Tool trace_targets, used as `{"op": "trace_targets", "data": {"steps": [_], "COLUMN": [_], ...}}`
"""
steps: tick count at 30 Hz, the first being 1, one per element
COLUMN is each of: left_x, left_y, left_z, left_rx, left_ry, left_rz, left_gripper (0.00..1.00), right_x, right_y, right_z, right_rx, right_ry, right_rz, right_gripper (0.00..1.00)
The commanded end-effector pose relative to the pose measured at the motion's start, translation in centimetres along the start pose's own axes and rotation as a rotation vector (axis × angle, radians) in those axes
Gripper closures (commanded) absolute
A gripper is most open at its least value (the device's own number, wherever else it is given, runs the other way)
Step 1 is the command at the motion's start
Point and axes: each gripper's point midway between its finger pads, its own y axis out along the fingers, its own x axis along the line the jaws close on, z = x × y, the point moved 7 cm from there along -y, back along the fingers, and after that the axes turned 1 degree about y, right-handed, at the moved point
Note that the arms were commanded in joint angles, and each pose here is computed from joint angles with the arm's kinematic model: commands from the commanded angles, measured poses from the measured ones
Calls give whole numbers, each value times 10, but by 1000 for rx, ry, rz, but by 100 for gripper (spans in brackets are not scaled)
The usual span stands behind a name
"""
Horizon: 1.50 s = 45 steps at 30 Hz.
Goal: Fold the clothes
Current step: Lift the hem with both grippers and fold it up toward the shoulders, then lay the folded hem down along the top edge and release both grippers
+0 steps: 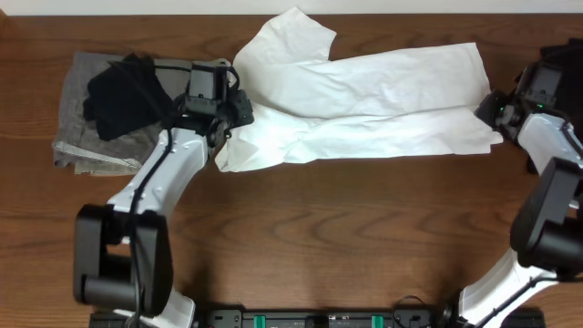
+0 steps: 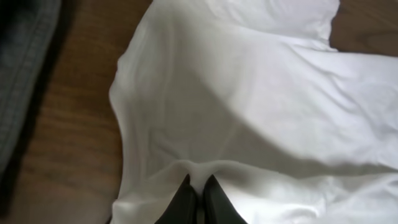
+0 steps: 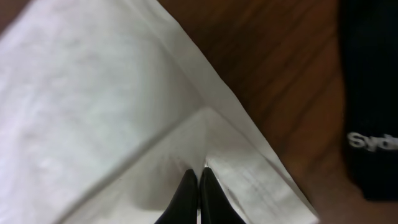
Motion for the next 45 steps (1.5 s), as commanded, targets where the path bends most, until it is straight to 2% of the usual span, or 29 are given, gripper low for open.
{"op": "trace_targets", "data": {"steps": [1, 3, 6, 8, 10, 13, 16, 20, 23, 25, 27, 28, 30, 32, 35, 39, 45], "left_x": [0, 1, 4, 6, 5, 2, -4, -10, -15, -15, -13, -11, -5, 2, 10, 9, 19], "left_y": [12, 22, 35, 44, 50, 50, 46, 25, -6, -26, -39, -45, -46, -42, -30, -7, 18], "left_z": [-11, -11, -8, -7, -9, -18, -31, -41, -44, -41, -33, -26, -13, 3, 23, 43, 65], "left_rx": [-45, -54, -52, -55, -75, -133, -185, -160, -144, -119, -70, -29, 45, 127, 224, 337, 441], "left_ry": [48, 51, 50, 50, 53, 71, 87, 85, 82, 71, 45, 38, 33, 26, 17, -6, -24], "left_rz": [-6, -3, -4, -3, 5, 26, 46, 36, 30, 21, 3, -13, -43, -76, -97, -38, -62], "left_gripper": [94, 94, 86, 86, 78, 77, 71, 70, 70, 70, 71, 72, 72, 72, 72, 71, 72], "right_x": [11, 11, 13, 15, 18, 21, 25, 34, 37, 34, 30, 26, 20, 15, 9, 2, -3], "right_y": [15, 21, 27, 27, 26, 25, 22, 1, -28, -46, -58, -62, -64, -59, -46, -26, 2], "right_z": [6, 7, 5, 0, -7, -16, -23, -33, -35, -28, -17, -9, 5, 18, 29, 32, 37], "right_rx": [10, 6, -13, -43, -84, -135, -170, -166, -128, -75, -5, 48, 129, 193, 230, 232, 237], "right_ry": [-63, -65, -75, -89, -115, -160, -183, -226, -238, -232, -226, -221, -214, -210, -253, -292, -337], "right_rz": [-14, -18, -25, -35, -50, -65, -79, -116, -111, -95, -74, -58, -34, -15, -5, 37, 43], "right_gripper": [99, 97, 91, 87, 82, 79, 62, 49, 44, 46, 54, 68, 85, 94, 96, 96, 99]}}
